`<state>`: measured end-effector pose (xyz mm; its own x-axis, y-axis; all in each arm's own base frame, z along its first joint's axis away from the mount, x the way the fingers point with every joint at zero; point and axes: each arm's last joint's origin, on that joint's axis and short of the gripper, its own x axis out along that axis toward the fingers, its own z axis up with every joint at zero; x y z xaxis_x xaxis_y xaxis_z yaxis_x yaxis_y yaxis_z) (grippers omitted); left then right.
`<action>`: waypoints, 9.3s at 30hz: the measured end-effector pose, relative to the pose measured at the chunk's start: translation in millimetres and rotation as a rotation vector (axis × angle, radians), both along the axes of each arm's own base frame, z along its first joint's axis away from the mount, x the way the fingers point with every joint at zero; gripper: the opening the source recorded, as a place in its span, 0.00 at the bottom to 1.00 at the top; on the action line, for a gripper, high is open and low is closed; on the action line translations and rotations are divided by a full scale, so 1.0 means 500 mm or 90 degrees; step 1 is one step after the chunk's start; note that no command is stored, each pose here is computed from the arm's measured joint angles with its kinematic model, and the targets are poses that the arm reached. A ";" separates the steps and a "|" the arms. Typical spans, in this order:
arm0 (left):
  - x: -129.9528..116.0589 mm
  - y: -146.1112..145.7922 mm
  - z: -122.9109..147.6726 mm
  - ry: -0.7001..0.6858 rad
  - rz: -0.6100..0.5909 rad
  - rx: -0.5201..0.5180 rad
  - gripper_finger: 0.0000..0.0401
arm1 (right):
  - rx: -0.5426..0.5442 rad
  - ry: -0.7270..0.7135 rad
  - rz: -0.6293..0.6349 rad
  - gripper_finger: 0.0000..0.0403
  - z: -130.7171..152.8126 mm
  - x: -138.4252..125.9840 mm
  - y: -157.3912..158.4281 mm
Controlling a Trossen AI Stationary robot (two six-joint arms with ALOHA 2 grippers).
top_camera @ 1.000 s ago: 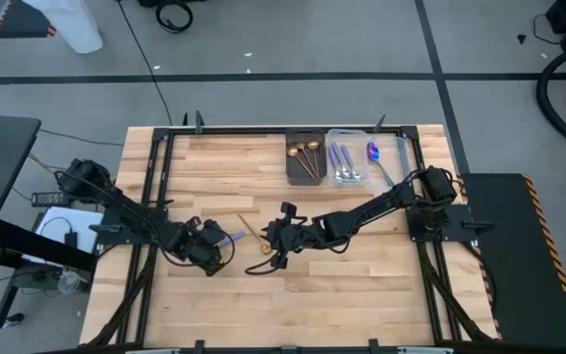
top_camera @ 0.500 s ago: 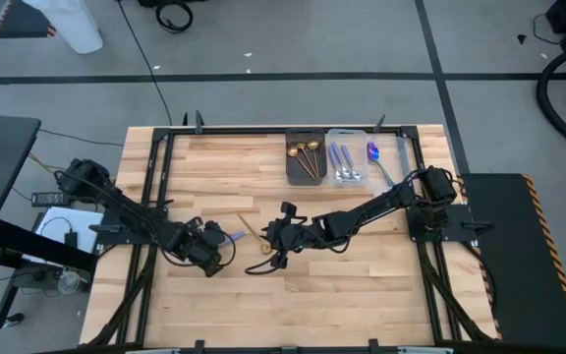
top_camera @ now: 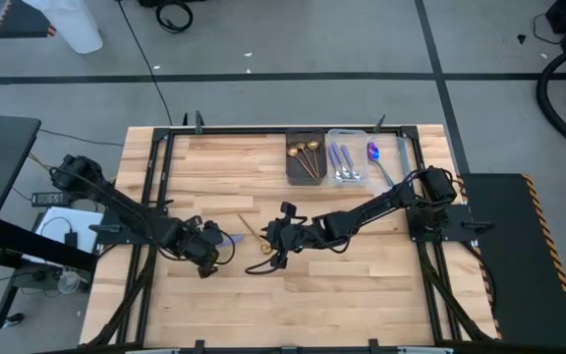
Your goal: Sort silverware by color (type)
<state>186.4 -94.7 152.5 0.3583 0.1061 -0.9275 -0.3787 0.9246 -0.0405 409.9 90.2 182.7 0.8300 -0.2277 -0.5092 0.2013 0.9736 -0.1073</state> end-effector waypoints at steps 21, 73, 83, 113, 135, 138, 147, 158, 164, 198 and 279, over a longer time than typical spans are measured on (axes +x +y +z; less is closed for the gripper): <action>0.025 0.016 0.053 -0.066 -0.100 0.134 0.04 | -0.036 0.004 0.019 0.26 0.012 -0.007 0.009; 0.055 0.008 0.081 -0.043 -0.499 0.603 0.04 | 0.233 0.058 0.019 0.59 0.193 0.015 -0.095; 0.075 0.012 0.100 -0.084 -0.440 0.675 0.05 | 0.239 0.063 0.000 0.58 0.173 0.020 -0.084; 0.091 0.011 0.118 -0.122 -0.420 0.718 0.05 | 0.250 0.103 0.000 0.11 0.145 0.027 -0.093; 0.096 0.002 0.114 -0.272 -0.303 0.469 0.41 | 0.339 0.281 0.066 0.11 0.118 -0.008 -0.155; 0.099 0.002 0.111 -0.301 -0.284 0.366 0.44 | 0.328 0.356 0.050 0.11 0.106 -0.029 -0.184; 0.107 0.007 0.106 -0.323 -0.288 0.145 0.44 | 0.085 0.621 0.075 0.11 0.128 -0.104 -0.276; 0.108 0.002 0.108 -0.334 -0.307 0.114 0.43 | -0.235 0.902 0.265 0.11 0.142 -0.160 -0.343; 0.108 0.002 0.108 -0.331 -0.335 0.135 0.43 | -0.196 0.934 0.285 0.11 0.145 -0.179 -0.368; 0.118 -0.002 0.122 -0.383 -0.368 0.166 0.43 | -0.421 1.048 0.480 0.11 0.216 -0.262 -0.465; 0.131 0.019 0.049 -0.218 -0.455 0.241 0.43 | -0.404 0.540 -0.049 0.32 0.231 -0.120 -0.360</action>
<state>252.1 -85.3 176.9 0.7088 0.0292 -0.7048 0.2727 0.9101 0.3120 349.7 -89.6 298.2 0.2315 -0.6916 -0.6842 -0.1184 0.6781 -0.7254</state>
